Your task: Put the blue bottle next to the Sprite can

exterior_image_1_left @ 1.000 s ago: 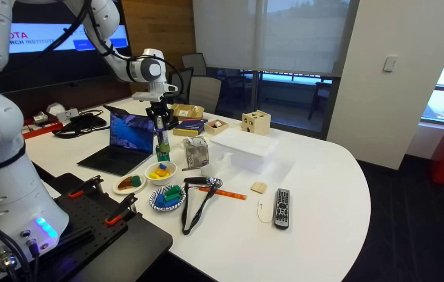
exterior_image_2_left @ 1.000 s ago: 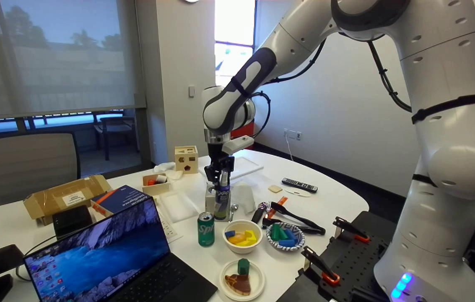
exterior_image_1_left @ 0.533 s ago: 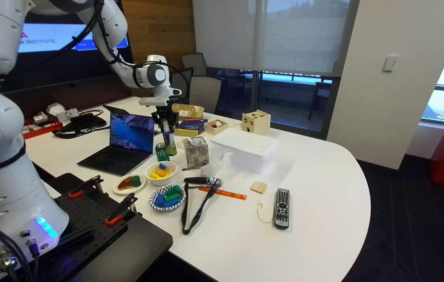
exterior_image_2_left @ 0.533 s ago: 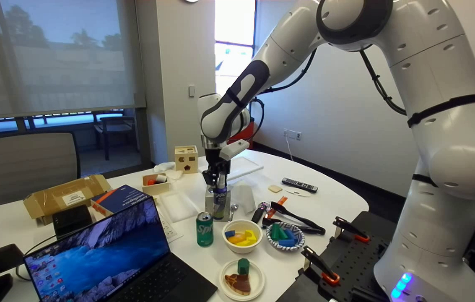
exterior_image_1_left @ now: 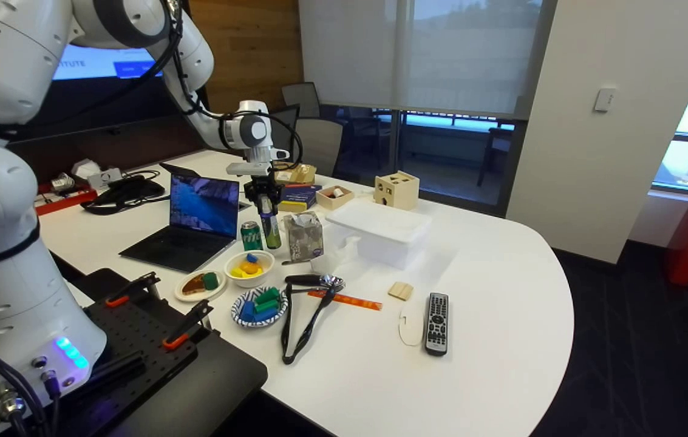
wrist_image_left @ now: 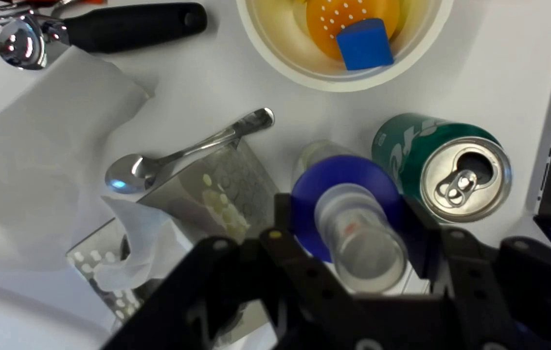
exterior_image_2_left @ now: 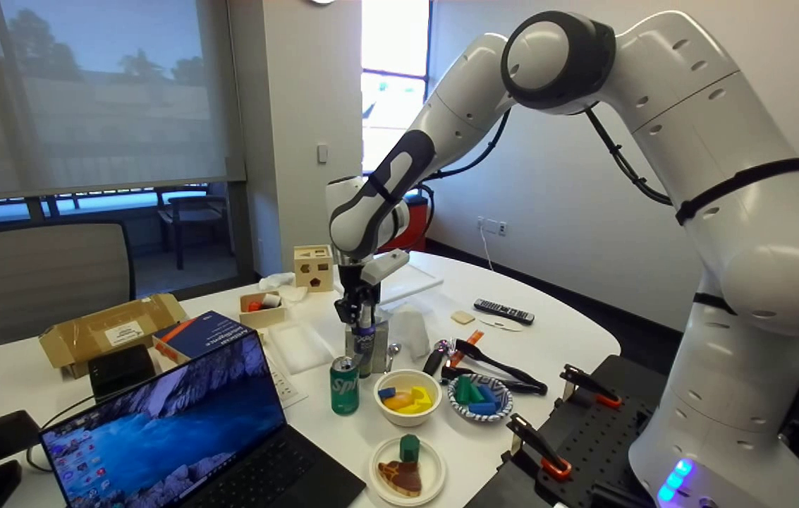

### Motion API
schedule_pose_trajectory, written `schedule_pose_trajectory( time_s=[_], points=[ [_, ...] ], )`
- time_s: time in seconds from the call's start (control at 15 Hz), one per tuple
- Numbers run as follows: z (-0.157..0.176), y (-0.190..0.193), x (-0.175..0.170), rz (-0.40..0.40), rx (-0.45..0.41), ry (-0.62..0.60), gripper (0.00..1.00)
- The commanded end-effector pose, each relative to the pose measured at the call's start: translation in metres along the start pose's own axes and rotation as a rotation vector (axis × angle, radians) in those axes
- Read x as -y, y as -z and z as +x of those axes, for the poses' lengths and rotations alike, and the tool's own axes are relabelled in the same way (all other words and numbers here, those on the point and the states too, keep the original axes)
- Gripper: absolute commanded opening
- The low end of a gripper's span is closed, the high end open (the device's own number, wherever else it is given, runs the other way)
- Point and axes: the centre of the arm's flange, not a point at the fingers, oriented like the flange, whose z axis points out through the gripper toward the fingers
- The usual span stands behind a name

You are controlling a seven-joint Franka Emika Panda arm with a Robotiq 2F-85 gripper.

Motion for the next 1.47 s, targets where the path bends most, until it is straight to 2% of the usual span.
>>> schedule_pose_trajectory(
  time_s=[0.0,0.53,0.6,0.67,0.8,0.87,1.13,1.4],
  points=[
    [0.019,-0.012,-0.008,-0.025,-0.023,0.019,0.31],
    [0.023,-0.035,-0.023,-0.025,0.001,0.006,0.31],
    [0.023,-0.034,-0.025,-0.022,0.009,0.013,0.68],
    [0.022,-0.034,-0.026,-0.017,0.013,0.024,0.82],
    [0.020,-0.030,-0.031,0.001,0.023,0.045,0.96],
    [0.019,-0.027,-0.034,0.011,0.024,0.053,0.99],
    [0.013,-0.016,-0.020,0.063,0.027,0.091,1.00],
    [0.004,0.011,-0.020,0.097,0.090,0.139,1.00]
  ],
)
